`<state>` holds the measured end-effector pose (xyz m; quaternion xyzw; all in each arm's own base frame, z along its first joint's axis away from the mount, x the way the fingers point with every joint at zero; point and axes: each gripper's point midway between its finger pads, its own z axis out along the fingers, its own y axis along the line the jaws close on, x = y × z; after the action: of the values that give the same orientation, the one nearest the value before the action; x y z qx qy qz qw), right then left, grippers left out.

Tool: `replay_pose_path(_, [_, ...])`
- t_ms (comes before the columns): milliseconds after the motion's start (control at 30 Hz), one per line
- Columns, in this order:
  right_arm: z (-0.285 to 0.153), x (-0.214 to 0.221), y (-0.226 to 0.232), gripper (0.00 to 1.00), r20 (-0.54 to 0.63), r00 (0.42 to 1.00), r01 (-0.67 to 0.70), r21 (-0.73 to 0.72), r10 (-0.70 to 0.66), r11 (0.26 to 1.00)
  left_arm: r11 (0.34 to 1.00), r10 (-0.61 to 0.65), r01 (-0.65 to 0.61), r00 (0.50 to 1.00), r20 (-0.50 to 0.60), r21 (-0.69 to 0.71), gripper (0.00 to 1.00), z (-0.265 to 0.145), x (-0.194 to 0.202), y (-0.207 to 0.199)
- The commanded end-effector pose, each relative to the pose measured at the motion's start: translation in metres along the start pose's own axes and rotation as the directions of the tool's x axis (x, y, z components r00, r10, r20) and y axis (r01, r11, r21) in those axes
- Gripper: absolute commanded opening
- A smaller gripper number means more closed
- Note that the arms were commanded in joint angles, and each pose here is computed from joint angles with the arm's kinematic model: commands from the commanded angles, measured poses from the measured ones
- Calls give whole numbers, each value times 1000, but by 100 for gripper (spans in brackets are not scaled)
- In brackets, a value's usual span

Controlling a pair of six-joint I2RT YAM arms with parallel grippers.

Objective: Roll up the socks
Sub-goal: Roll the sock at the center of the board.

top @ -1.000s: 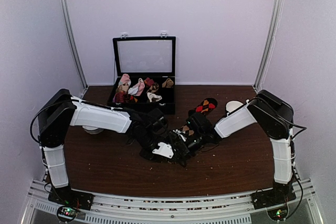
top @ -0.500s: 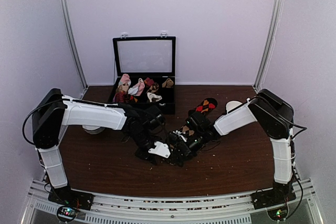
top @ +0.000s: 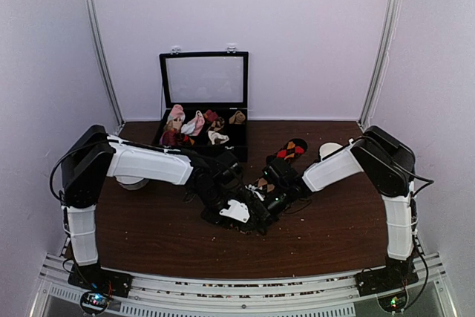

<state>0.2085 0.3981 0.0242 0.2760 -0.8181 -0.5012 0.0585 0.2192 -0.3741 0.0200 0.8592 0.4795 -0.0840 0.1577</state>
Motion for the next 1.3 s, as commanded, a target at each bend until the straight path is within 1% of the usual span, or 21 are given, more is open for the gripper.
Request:
replay_pose_path(0, [4,12,-20,2,-27,997,-77,47,78,996,999,36,-37,999,-15,-22,38,7,-2,9])
replay_pose_path(200, [4,8,-17,2,-18,997,-76,36,77,996,998,57,-58,998,-27,-23,36,14,-5,6])
replay_pose_path(267, [4,8,-17,2,-19,997,-77,37,77,996,998,61,-61,998,-25,-18,32,15,-7,4])
replay_pose_path(467, [2,3,-14,6,-1,998,-65,40,65,997,998,41,-39,998,-41,47,12,18,-2,-11])
replay_pose_path(600, [-3,-3,-14,14,31,999,-37,76,35,996,993,11,-4,998,-61,115,5,18,5,-26])
replay_pose_path(733, [-12,-7,-15,24,65,998,13,134,-22,991,976,-62,76,995,-74,203,2,17,10,-38])
replay_pose_path(767, [-15,-6,-15,29,72,997,28,152,-40,988,968,-87,100,994,-69,229,2,15,11,-41])
replay_pose_path(800, [-18,-5,-17,32,77,995,46,177,-60,983,959,-113,125,992,-64,252,2,13,11,-44])
replay_pose_path(900, [-29,0,-21,36,84,989,97,252,-122,963,928,-182,191,982,-58,320,1,8,12,-53])
replay_pose_path(1033, [-38,12,-21,41,112,979,135,286,-173,949,886,-271,263,962,-34,381,1,-2,10,-59])
replay_pose_path(1167, [-45,25,-27,43,123,972,151,324,-200,934,853,-319,295,948,-17,431,1,-8,3,-68])
replay_pose_path(1267, [-55,27,-25,44,158,952,189,371,-262,909,823,-357,313,934,2,474,1,-14,-4,-74])
